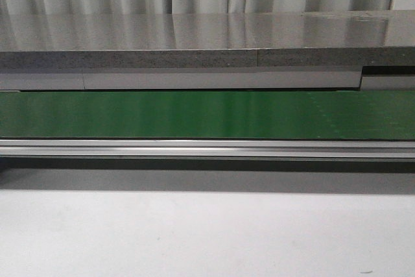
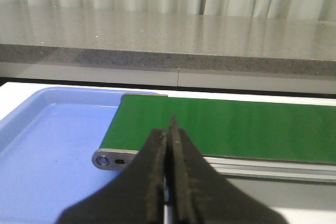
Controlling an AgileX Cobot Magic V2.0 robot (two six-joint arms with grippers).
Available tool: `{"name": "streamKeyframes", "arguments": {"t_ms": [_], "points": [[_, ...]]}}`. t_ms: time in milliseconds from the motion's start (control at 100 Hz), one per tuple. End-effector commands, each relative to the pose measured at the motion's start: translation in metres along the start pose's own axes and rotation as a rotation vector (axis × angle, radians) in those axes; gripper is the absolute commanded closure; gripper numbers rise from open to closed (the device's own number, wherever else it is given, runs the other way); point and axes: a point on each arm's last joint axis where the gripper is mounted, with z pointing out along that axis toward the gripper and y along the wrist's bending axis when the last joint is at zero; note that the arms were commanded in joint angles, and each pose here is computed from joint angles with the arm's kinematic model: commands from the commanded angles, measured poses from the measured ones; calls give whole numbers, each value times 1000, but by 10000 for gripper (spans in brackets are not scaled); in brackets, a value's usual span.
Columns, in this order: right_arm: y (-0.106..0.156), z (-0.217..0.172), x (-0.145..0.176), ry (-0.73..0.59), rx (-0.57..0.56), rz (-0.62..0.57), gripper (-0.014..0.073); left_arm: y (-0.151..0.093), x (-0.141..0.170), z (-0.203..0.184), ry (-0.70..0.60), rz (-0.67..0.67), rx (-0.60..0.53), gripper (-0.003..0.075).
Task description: Move button from right to left
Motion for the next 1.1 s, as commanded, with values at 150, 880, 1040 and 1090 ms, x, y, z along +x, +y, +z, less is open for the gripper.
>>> {"name": "streamKeyframes", "arguments": {"t_ms": [150, 880, 1040, 1090], "points": [[-1, -3, -14, -121, 9, -11, 662, 0, 7, 0, -60, -17, 13, 741], [-7, 1, -140, 44, 60, -156, 662, 0, 7, 0, -60, -17, 13, 741], [-7, 25, -163, 163, 52, -59, 662, 0, 7, 0, -60, -17, 13, 741], [-7, 34, -169, 200, 57, -24, 662, 0, 7, 0, -60, -17, 13, 741]]}}
